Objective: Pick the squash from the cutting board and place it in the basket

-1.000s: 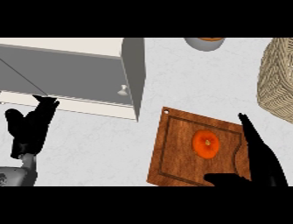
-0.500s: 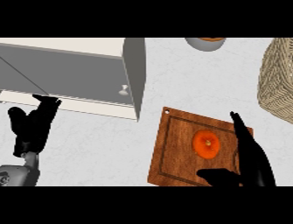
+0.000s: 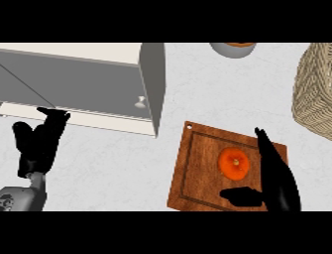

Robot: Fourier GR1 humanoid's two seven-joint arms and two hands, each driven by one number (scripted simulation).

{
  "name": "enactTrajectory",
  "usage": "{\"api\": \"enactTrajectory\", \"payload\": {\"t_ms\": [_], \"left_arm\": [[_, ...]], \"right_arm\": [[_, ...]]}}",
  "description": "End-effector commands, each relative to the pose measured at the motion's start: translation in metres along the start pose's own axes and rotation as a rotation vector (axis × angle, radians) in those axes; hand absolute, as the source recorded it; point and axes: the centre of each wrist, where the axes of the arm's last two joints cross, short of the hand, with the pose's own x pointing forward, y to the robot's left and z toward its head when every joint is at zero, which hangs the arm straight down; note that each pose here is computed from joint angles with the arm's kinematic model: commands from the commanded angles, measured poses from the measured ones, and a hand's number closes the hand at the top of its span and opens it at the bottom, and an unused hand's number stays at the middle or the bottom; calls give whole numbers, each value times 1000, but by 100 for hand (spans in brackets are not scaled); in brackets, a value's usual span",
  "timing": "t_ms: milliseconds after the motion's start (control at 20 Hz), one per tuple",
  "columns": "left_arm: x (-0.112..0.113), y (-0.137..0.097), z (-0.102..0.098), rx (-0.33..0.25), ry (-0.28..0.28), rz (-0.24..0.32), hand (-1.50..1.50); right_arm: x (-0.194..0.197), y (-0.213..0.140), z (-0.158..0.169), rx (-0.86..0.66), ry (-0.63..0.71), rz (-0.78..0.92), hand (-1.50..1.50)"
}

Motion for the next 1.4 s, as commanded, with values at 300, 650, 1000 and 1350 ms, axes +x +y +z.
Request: {"api": "enactTrajectory", "payload": {"t_ms": [300,650,1000,1350], "left_arm": [[23,7,-11,73,-119,-10,0],[22,7,-15,66,-128,-16,0],[26,23,-11,48,-119,-3,0],[33,8,-15,57,-128,6,0]], "right_arm": [[-14,17,-2,21,2,2,-150],[0,22,-31,32,24,26,-150],[-26,39,-27,186,-29,82,150],[-25,46,-40,209,-61,66,150]]}}
